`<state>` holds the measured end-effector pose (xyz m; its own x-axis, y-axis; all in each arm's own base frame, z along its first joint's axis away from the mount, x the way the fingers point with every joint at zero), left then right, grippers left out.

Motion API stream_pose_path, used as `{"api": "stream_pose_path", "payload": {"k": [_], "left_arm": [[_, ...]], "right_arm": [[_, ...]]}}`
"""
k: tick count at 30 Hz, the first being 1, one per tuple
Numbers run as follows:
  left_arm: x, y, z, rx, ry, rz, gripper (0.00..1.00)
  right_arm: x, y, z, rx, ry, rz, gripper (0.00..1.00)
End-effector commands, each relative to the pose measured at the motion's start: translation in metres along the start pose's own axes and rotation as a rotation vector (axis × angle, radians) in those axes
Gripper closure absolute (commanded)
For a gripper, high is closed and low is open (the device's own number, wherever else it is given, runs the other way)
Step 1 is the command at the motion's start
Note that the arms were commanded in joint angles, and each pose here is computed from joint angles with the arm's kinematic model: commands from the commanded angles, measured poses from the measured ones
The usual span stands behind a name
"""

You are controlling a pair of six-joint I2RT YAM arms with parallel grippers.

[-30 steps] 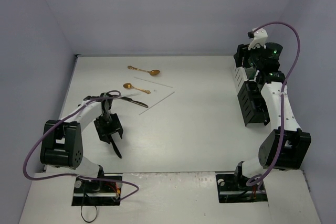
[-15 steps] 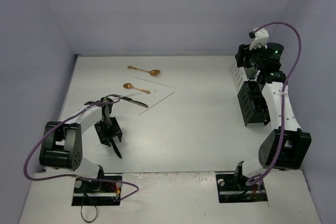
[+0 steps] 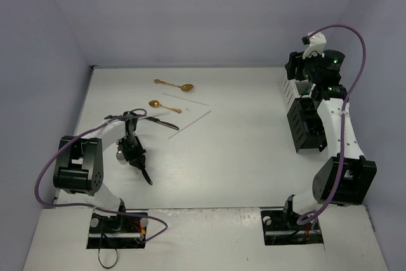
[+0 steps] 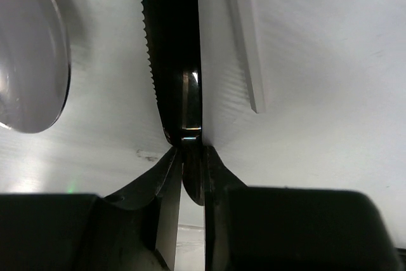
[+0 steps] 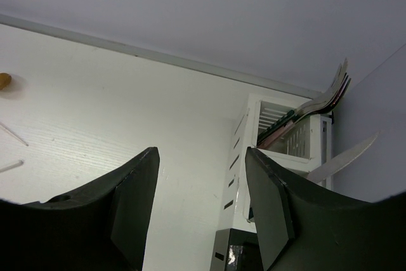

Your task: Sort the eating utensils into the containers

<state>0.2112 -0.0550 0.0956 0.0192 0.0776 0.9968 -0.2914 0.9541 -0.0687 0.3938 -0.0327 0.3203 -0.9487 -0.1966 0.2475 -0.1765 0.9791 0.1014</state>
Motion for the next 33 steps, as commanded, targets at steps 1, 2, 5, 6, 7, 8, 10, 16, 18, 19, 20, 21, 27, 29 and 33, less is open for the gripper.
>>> {"api": "stream_pose_path", "payload": {"k": [1,2,5,6,7,8,10,16,18,19,20,21,27,29,33], "left_arm": [[0.004,-0.020,-0.035,-0.055,-0.183,0.041,1.00],[0.009,-0.025,-0.035,-0.083,-0.208,0.045,1.00],[0.028,-0.033,-0.038,-0.155,-0.298,0.045,1.00],[0.032,-0.038,-0.037,-0.183,-0.316,0.045,1.00],[0.037,-0.038,-0.037,-0.206,-0.339,0.046,1.00],[0.043,-0.041,-0.035,-0.235,-0.363,0.051,1.00],[0.053,-0.042,-0.036,-0.276,-0.406,0.051,1.00],[0.078,-0.053,-0.036,-0.414,-0.537,0.091,1.00],[0.091,-0.063,-0.037,-0.468,-0.612,0.154,1.00],[0.097,-0.069,-0.036,-0.505,-0.642,0.185,1.00],[0.103,-0.076,-0.036,-0.543,-0.671,0.217,1.00],[0.109,-0.082,-0.036,-0.582,-0.700,0.250,1.00],[0.142,-0.112,-0.028,-0.751,-0.857,0.418,1.00],[0.148,-0.118,-0.026,-0.777,-0.885,0.448,1.00],[0.164,-0.131,-0.020,-0.826,-0.923,0.531,1.00]], "right_arm": [[0.013,0.004,-0.040,0.062,-0.136,-0.014,0.46],[0.013,0.005,-0.041,0.063,-0.137,-0.017,0.46],[0.016,0.007,-0.043,0.063,-0.144,-0.028,0.47],[0.017,0.008,-0.044,0.061,-0.145,-0.032,0.47],[0.018,0.009,-0.045,0.061,-0.148,-0.038,0.47],[0.018,0.011,-0.045,0.056,-0.147,-0.049,0.47],[0.019,0.014,-0.046,0.050,-0.151,-0.064,0.47],[0.016,0.032,-0.042,-0.050,-0.131,-0.157,0.48],[0.014,0.046,-0.039,-0.101,-0.114,-0.204,0.48],[0.011,0.057,-0.037,-0.130,-0.101,-0.230,0.46],[0.007,0.069,-0.034,-0.158,-0.087,-0.258,0.46],[0.004,0.082,-0.032,-0.187,-0.071,-0.287,0.45],[-0.012,0.159,-0.023,-0.373,0.039,-0.447,0.42],[-0.016,0.179,-0.019,-0.413,0.074,-0.482,0.41],[-0.032,0.211,-0.002,-0.530,0.168,-0.493,0.32]]}}
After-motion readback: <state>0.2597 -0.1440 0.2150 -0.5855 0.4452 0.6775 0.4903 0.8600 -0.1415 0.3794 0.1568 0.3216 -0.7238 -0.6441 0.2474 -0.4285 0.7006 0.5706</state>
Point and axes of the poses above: each gripper's point midway between its finger pads, its own x axis back along the fingers, its own y axis along the line the jaws close on, z = x × y, the point moved 8 cm from there along x, back along the fingers, and after that the axes turned 12 degrees about -x, right-handed, at the moved point
